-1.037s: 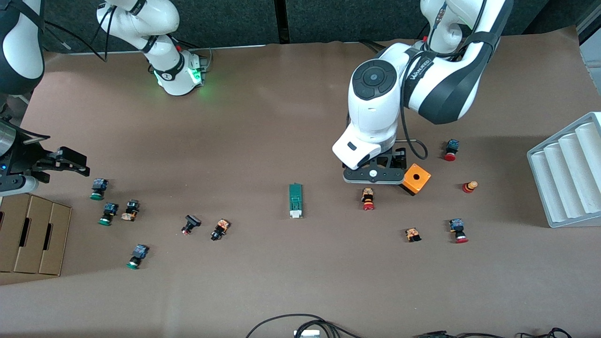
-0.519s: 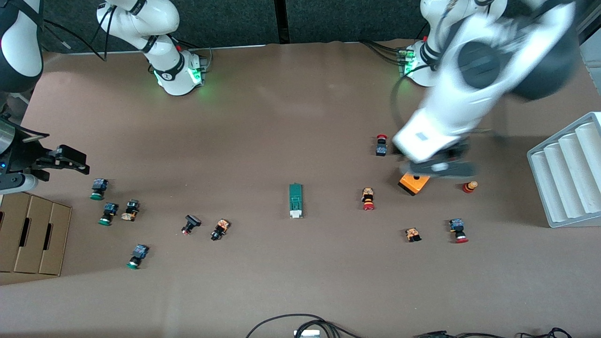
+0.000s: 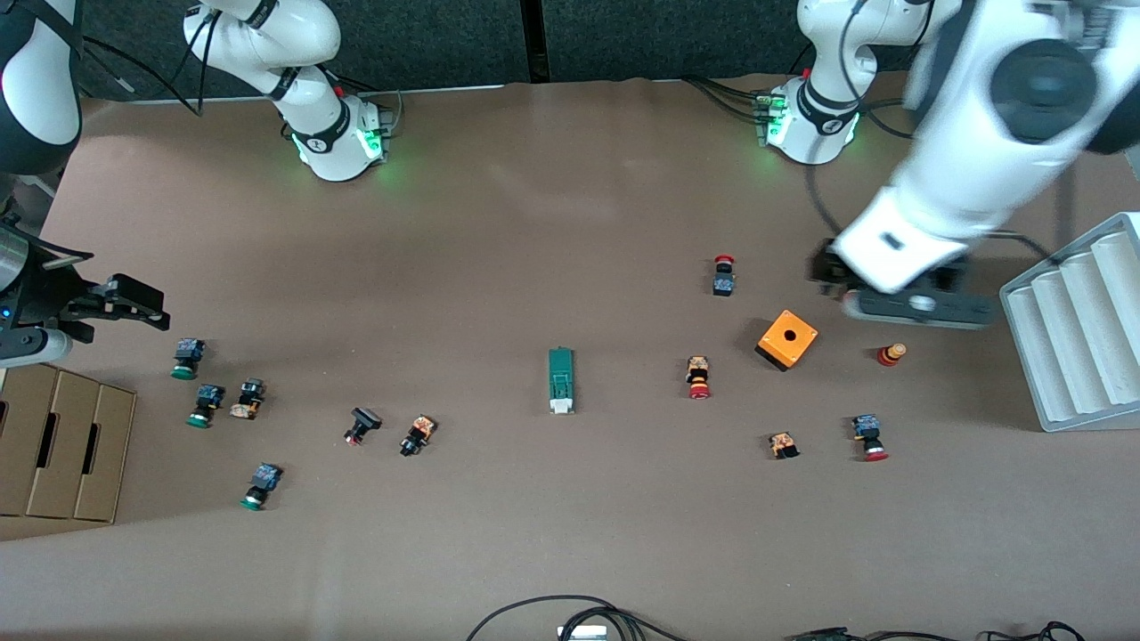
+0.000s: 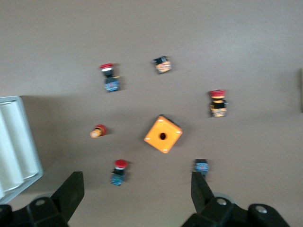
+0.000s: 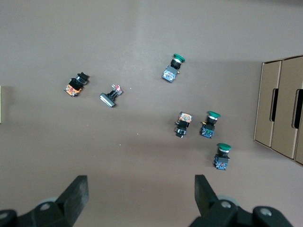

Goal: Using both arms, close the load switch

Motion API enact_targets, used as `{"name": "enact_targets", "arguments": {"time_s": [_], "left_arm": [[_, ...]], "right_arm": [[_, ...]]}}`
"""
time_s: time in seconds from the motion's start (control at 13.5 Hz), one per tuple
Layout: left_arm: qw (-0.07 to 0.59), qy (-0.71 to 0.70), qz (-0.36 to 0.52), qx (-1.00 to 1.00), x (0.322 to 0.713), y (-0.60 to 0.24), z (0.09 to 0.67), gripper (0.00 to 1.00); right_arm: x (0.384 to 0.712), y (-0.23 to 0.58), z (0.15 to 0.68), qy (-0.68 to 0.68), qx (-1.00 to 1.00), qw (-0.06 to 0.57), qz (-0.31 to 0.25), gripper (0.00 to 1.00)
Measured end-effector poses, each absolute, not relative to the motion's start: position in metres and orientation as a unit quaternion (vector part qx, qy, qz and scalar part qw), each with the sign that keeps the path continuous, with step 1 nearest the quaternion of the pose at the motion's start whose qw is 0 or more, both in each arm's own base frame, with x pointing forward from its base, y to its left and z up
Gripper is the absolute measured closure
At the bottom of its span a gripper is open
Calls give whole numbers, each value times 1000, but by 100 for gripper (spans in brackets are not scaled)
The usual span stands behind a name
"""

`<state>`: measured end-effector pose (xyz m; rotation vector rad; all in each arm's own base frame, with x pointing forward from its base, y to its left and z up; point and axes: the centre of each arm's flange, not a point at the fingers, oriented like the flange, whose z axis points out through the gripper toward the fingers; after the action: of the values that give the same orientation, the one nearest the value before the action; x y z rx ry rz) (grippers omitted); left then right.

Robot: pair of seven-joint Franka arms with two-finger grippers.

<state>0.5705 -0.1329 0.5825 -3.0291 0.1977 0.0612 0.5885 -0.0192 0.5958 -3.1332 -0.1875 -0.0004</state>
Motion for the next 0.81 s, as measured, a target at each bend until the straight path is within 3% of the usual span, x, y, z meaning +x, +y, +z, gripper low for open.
{"name": "enact_targets", "arguments": {"time_s": [0.22, 0.81], "left_arm": [[55, 24, 21, -998, 559, -65, 593, 0], [21, 8, 36, -999, 552, 5, 587, 0]], "right_arm": [[588, -19, 596, -60, -998, 1, -1, 0], [586, -18, 598, -61, -998, 2, 3, 0]]}}
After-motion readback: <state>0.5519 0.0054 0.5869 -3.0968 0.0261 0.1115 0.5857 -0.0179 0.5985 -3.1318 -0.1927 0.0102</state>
